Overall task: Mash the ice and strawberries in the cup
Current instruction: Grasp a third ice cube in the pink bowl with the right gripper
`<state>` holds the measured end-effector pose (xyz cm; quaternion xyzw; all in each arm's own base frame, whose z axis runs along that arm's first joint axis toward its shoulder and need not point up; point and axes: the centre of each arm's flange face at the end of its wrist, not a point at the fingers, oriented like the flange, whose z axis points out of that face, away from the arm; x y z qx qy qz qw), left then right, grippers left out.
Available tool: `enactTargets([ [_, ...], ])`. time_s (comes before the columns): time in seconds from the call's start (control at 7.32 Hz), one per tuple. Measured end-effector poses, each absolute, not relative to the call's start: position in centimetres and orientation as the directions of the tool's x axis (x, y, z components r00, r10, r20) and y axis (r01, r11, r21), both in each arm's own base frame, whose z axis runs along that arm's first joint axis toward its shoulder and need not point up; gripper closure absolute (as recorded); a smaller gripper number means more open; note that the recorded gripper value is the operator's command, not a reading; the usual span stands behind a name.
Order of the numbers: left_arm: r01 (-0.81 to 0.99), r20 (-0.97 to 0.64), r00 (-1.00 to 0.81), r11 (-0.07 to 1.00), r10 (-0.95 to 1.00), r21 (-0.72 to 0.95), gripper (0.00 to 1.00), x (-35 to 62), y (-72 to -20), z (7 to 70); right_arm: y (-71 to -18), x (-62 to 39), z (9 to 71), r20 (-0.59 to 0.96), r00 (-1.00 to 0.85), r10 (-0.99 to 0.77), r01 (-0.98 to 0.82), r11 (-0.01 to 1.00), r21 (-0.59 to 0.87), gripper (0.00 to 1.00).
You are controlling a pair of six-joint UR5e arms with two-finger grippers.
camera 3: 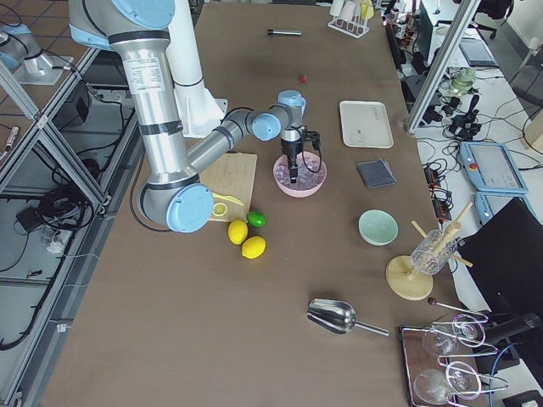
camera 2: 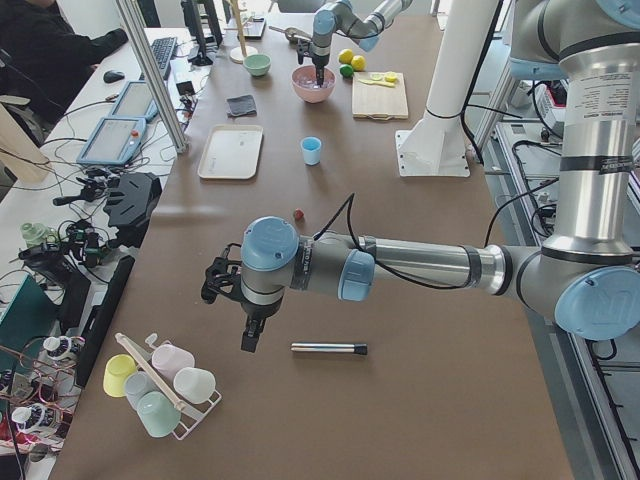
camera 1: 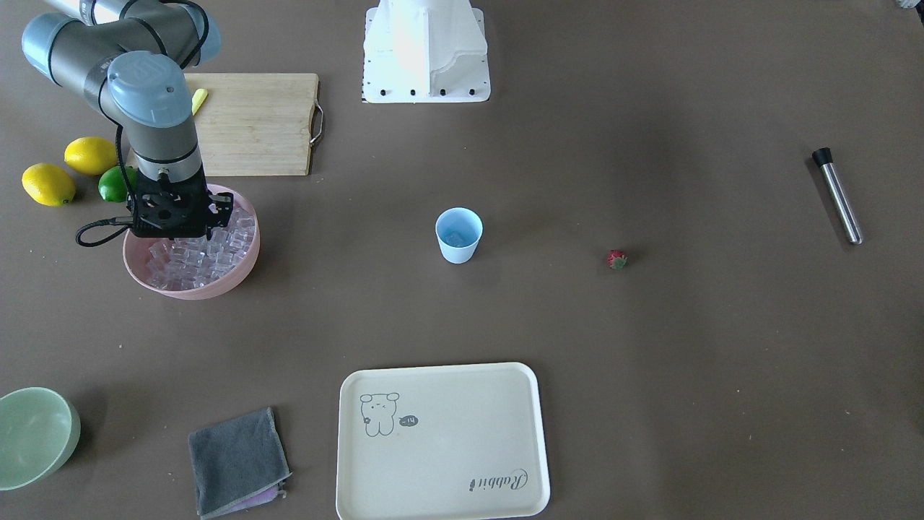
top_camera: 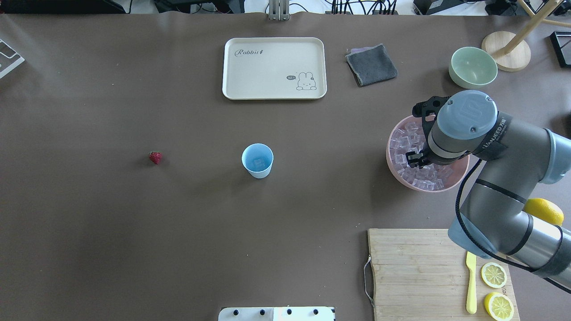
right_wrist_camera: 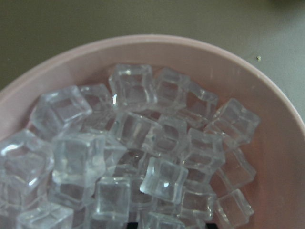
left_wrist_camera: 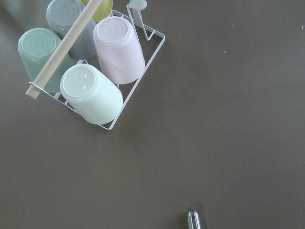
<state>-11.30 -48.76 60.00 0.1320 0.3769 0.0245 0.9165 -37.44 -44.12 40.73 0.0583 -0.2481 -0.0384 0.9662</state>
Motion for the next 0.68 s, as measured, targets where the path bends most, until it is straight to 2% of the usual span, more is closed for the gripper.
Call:
enactTargets([
  [0.27,0.055,-0.685,0.715,0.964,0.143,0.259,0.01,-11.3,-48.8,60.1,-44.1,-37.6,40.7,0.473,0.873,-0.119,0.060,0.988,0.139,0.95],
  [0.68,0.055,-0.685,0.714,0.965,0.141,0.256,0.01,-11.3,-48.8,60.3,-45.3,-37.2,38.9,0.491,0.859,-0.143,0.070,0.984,0.164,0.96],
])
